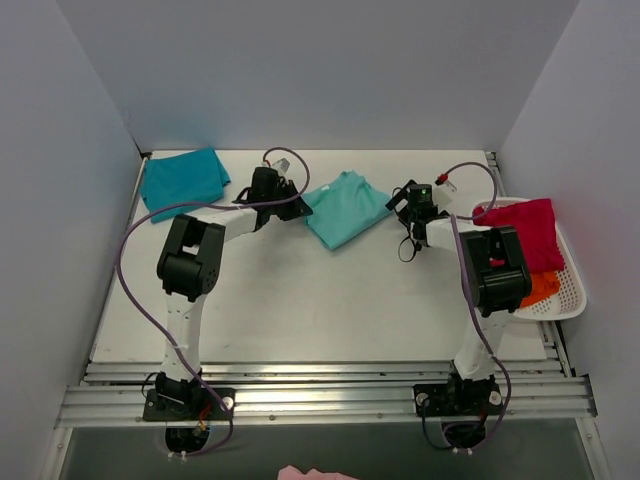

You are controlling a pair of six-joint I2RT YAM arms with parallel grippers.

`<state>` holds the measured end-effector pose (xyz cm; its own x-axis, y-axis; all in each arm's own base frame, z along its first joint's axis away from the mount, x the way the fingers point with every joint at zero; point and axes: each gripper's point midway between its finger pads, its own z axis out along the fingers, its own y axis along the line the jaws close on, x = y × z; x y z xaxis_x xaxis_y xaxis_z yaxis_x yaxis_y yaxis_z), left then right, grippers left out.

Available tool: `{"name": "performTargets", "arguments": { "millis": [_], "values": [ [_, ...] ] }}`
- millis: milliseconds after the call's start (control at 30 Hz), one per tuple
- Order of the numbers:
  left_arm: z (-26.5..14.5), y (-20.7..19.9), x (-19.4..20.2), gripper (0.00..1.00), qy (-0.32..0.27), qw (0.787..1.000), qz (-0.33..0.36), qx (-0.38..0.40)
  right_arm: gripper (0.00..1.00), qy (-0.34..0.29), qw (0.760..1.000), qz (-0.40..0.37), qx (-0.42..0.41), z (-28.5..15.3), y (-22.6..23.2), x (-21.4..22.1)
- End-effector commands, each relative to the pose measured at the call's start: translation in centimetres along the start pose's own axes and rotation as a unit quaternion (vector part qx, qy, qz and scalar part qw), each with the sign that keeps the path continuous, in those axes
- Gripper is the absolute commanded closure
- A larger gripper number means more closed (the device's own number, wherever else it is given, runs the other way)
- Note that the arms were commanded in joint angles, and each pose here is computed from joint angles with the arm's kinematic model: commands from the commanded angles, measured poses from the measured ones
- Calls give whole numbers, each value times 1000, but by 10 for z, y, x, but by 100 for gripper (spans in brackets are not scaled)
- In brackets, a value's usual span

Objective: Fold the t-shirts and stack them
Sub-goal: Put the neatly folded tshirt into the corner of the board with the left arm

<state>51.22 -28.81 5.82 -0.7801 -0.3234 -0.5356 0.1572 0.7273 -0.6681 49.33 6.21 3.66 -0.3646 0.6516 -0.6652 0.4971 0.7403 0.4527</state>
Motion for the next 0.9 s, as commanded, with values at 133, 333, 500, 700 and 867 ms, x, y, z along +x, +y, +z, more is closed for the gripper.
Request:
{"name": "performTargets", "arguments": {
  "millis": [133, 333, 500, 700, 867],
  "values": [
    [9, -8, -8, 98, -1, 1000, 17, 15, 1, -7, 1000, 13, 0, 6, -4, -7],
    [6, -21, -21, 98, -10, 999, 25, 27, 1, -6, 1000, 16, 2, 9, -7, -7],
    [0, -40, -38, 98, -18, 999, 32, 40, 1, -6, 1000, 17, 4, 12, -10, -7],
    [-15, -68, -70, 98, -38, 997, 47, 53, 2, -4, 1000, 18, 5, 15, -13, -7],
    [-17, -71, -99, 98, -54, 996, 51, 54, 2, -3, 1000, 20, 5, 16, -15, -6]
  ]
}}
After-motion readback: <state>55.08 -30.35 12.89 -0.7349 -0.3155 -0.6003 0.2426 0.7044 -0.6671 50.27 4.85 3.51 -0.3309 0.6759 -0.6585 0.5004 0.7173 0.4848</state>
